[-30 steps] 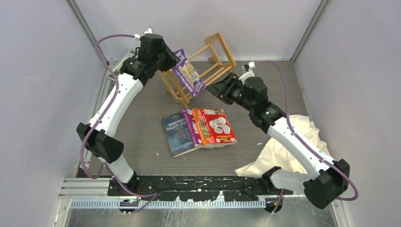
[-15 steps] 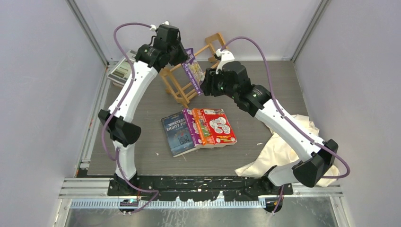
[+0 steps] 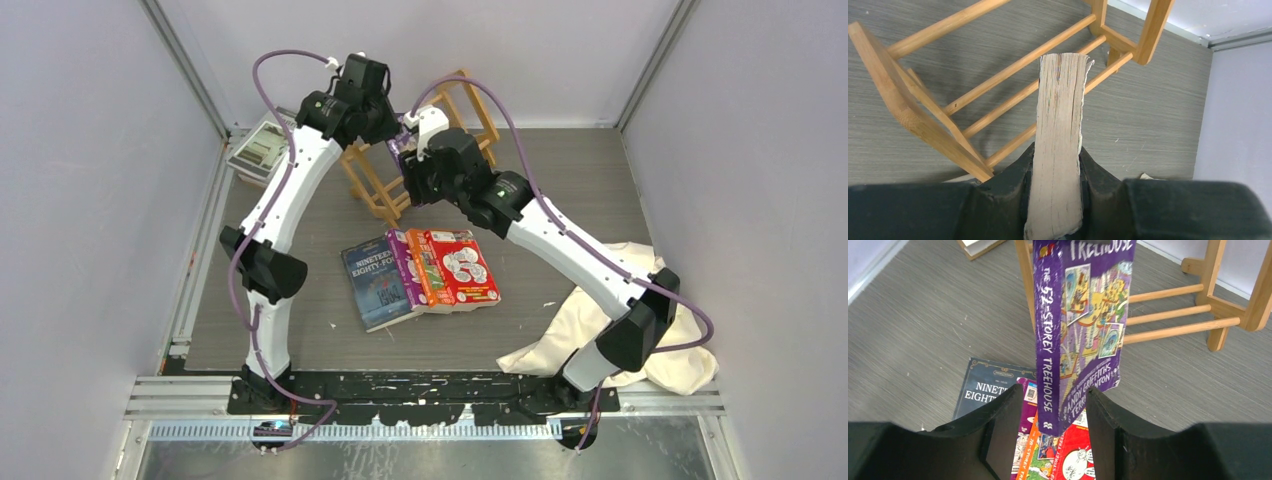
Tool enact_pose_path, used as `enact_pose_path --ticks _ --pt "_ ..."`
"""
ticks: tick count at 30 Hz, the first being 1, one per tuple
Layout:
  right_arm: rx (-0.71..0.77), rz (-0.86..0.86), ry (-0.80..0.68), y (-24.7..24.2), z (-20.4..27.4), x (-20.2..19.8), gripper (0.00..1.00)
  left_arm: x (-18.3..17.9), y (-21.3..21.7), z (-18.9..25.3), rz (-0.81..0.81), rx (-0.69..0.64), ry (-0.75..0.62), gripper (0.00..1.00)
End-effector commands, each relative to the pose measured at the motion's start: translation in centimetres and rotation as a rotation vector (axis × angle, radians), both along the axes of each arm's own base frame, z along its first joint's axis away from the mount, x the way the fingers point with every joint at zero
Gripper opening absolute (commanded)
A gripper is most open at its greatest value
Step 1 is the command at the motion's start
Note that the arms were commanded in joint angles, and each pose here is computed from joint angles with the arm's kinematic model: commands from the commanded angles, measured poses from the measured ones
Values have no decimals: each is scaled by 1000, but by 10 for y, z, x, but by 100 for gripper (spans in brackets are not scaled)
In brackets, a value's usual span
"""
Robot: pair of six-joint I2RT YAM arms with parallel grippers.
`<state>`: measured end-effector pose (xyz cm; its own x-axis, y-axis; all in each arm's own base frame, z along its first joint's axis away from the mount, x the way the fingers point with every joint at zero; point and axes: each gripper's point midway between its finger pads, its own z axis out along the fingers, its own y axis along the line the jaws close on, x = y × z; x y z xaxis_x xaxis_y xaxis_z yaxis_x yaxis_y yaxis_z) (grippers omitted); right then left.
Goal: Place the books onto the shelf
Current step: Pick up the book from the center of the board.
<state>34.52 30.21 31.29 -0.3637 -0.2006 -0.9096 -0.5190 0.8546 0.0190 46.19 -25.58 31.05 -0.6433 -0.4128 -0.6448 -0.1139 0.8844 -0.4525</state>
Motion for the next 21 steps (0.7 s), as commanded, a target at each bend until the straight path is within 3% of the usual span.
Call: enact_pose_path --ticks 1,16,21 --pt "-17 2 -81 6 19 12 55 5 -8 47 -8 -64 -127 0" --pt "-170 -59 -151 8 4 42 54 0 -12 48 -24 -64 -124 0" --pt "-184 -66 -166 12 0 49 45 -1 -10 51 -17 -64 -128 0"
